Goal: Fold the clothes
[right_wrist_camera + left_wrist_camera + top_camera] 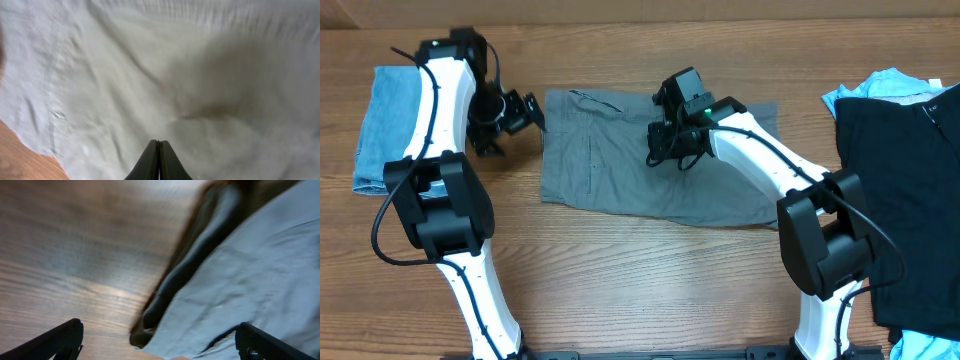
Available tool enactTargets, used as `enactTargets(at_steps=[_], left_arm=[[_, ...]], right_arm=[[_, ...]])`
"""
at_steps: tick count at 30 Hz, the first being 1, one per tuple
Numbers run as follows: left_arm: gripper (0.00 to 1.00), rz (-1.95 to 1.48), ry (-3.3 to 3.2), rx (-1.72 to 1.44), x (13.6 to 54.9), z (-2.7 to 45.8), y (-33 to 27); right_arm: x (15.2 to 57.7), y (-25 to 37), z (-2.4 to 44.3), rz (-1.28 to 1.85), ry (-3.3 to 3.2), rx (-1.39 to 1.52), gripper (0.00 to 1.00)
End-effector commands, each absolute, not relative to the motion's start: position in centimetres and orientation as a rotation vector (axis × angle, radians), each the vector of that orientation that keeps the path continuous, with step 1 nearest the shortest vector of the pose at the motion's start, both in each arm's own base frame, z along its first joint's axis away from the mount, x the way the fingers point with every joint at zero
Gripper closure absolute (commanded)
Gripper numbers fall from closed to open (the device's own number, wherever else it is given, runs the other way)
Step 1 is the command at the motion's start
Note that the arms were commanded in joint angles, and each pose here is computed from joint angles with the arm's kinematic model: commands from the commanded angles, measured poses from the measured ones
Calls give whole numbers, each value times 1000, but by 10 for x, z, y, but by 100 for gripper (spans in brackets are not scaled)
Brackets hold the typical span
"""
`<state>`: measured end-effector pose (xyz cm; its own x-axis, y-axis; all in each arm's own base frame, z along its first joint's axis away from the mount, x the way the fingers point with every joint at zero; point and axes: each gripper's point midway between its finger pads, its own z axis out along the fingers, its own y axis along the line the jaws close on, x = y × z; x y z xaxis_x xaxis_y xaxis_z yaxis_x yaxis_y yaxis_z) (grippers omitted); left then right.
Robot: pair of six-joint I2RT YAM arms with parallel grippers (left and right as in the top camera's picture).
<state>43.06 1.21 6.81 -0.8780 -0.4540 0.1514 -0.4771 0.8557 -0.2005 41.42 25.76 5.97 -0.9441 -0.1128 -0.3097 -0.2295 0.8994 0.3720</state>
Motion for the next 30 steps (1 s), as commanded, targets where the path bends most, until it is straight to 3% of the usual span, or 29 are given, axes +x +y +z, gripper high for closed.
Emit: enactTargets(at_steps=[1, 11, 13, 19, 21, 25, 30], left_arm=[[0, 326, -2916, 652, 415, 48, 7], [0, 328, -2912, 519, 405, 33, -11], [0, 329, -2911, 501, 404, 33, -17], [0, 322, -2925, 417, 404, 33, -36], [0, 321, -2926, 402, 404, 33, -39], [0, 320, -2926, 371, 402, 33, -45], [0, 319, -2929, 356, 402, 33, -46]], right_arm=[[426, 248, 59, 473, 2756, -244, 96], [410, 240, -41, 389, 2955, -234, 96], [414, 242, -34, 397, 2937, -235, 96], [465, 251, 76, 498, 2701, -206, 96], [476, 252, 94, 504, 2653, -203, 96], [485, 241, 88, 396, 2639, -170, 96], [484, 236, 39, 333, 2705, -187, 96]])
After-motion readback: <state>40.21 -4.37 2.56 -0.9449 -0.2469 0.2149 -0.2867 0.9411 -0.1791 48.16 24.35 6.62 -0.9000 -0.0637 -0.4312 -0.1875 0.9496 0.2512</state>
